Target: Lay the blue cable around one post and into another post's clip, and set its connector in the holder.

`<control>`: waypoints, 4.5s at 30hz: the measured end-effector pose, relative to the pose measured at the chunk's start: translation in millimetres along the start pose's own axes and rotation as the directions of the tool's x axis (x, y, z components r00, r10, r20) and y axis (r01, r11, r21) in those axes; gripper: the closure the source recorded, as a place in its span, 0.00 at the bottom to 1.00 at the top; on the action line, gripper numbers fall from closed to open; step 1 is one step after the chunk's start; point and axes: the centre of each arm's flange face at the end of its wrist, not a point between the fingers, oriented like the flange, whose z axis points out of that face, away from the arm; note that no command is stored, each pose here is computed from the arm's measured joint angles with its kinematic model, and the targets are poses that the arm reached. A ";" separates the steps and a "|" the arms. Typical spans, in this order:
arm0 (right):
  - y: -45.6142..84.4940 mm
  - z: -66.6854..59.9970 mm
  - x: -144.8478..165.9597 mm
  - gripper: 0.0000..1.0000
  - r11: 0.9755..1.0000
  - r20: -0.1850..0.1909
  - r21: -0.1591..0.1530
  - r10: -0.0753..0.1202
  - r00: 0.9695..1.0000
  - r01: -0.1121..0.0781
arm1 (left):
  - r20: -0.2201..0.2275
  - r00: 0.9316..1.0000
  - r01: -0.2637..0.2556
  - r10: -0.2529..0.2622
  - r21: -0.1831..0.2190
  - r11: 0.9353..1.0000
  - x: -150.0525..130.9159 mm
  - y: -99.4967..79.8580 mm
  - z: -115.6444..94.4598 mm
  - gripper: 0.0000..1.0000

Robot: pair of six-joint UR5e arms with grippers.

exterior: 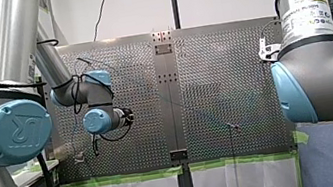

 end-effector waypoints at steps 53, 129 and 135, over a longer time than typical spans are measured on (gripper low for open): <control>-0.1 24.6 -16.8 1.00 0.993 -0.077 0.081 -0.079 0.994 0.085 | 0.000 1.000 0.001 -0.001 -0.014 1.000 -1.0 5.9 4.1 0.00; -17.3 25.9 -21.1 0.22 0.998 -0.006 0.039 0.048 0.999 -0.048 | 0.001 1.000 0.002 -0.002 -0.014 1.000 -1.1 7.8 5.6 0.00; -17.3 25.9 -21.2 0.00 0.998 -0.006 0.039 0.048 0.999 -0.048 | -0.002 1.000 0.001 -0.001 -0.014 1.000 -0.4 8.1 4.5 0.00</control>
